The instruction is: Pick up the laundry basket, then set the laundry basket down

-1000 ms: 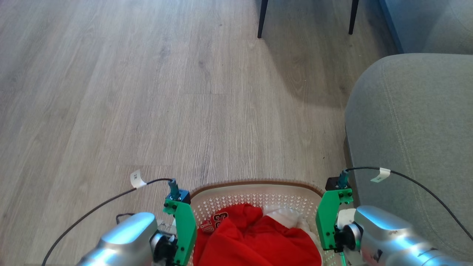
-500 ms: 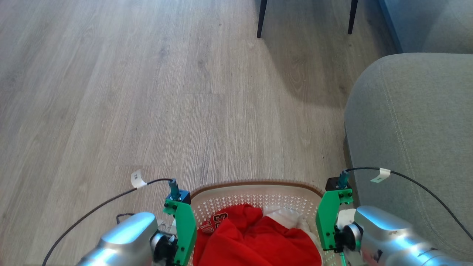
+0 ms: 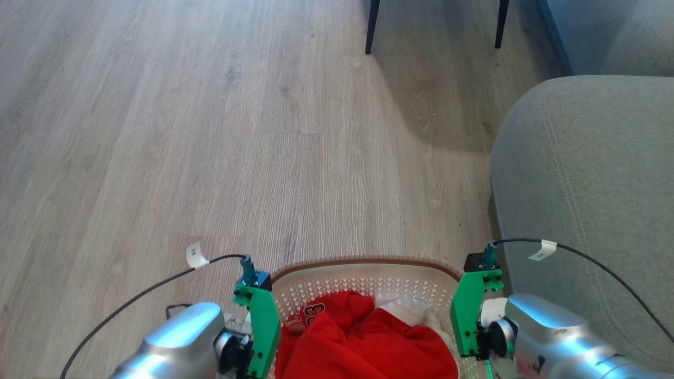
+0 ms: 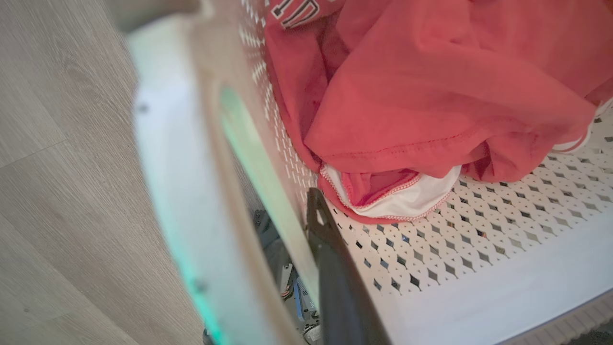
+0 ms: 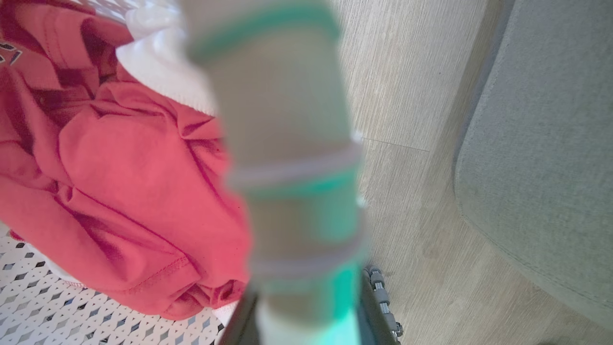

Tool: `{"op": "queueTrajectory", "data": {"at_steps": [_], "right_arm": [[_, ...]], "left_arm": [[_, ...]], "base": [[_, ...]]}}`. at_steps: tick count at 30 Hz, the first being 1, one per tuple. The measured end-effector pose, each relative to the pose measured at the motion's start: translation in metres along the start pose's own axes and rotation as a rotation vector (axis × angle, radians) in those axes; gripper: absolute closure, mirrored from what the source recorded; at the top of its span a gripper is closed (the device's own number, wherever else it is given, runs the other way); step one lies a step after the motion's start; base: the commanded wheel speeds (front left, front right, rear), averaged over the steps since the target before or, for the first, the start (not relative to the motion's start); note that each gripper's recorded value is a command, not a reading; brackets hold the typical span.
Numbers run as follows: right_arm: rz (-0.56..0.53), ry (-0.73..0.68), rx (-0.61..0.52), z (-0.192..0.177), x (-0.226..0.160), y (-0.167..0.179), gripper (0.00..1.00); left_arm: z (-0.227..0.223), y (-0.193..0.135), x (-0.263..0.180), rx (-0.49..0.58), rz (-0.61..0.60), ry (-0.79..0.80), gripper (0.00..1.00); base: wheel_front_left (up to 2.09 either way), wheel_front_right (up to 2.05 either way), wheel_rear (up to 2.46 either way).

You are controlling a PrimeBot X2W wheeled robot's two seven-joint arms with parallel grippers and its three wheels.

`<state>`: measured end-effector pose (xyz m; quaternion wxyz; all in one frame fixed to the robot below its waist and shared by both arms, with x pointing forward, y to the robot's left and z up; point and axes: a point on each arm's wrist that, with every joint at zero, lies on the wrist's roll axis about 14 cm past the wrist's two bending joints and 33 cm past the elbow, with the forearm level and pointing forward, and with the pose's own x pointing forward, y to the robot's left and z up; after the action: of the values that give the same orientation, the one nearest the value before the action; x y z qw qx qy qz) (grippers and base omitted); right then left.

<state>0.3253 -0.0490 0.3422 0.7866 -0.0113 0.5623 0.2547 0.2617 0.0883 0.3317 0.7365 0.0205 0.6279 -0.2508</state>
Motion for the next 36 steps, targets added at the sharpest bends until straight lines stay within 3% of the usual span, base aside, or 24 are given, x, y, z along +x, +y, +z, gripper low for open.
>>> {"op": "queueTrajectory", "data": {"at_steps": [36], "right_arm": [[-0.002, 0.003, 0.009, -0.0025, 0.0002, -0.0025, 1.00]], "left_arm": [[-0.0003, -0.0017, 0.0026, 0.005, -0.004, 0.010, 1.00]], "base": [[0.00, 0.00, 0.00]]}}
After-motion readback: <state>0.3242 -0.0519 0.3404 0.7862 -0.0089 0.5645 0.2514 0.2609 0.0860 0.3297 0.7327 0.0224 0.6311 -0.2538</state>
